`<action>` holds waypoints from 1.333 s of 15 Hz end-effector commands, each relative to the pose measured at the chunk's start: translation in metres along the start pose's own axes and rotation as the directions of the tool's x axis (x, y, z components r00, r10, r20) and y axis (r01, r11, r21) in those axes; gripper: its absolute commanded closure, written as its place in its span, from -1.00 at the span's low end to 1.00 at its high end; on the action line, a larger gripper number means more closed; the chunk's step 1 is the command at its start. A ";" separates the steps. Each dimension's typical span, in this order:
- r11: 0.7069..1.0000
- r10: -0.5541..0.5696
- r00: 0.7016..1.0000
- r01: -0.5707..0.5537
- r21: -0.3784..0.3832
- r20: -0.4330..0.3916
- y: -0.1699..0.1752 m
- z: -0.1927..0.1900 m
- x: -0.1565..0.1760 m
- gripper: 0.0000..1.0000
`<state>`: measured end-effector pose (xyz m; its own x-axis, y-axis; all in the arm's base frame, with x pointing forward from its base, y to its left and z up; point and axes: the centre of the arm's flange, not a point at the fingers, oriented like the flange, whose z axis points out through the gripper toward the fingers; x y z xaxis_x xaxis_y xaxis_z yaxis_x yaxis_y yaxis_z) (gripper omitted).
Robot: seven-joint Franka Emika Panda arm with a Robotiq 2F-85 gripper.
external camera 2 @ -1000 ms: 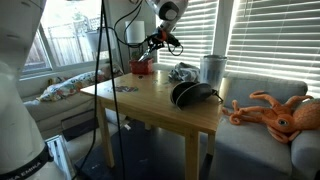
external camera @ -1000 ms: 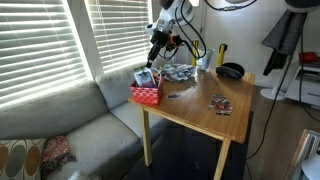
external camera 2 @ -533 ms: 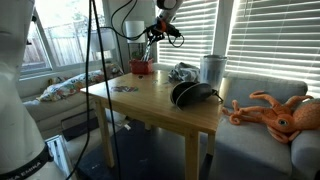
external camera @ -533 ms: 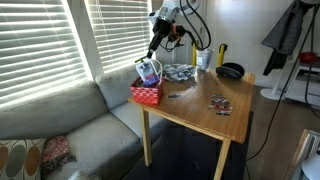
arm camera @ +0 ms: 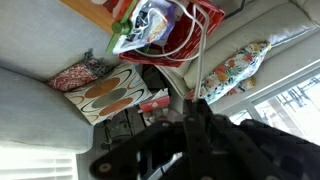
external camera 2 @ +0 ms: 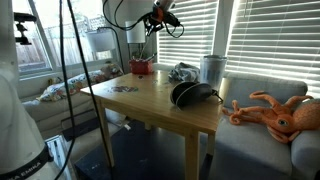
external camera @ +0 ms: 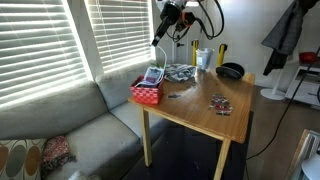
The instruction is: Remove the white cable from the red basket
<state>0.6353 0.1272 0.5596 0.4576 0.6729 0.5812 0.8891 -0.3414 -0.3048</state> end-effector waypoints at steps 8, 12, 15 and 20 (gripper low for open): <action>0.985 0.002 0.987 -0.029 -0.170 -0.158 -0.095 -0.076 -0.066 0.96; 0.953 0.033 0.973 -0.100 -0.288 -0.228 -0.117 -0.106 -0.093 0.96; 0.912 0.113 0.952 -0.213 -0.350 -0.284 -0.127 -0.124 -0.128 0.96; 0.811 0.253 0.876 -0.423 -0.403 -0.411 -0.133 -0.142 -0.193 0.96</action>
<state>0.4661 -0.0312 0.6098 0.5888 0.3383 0.7340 0.6330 -0.7577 -0.1586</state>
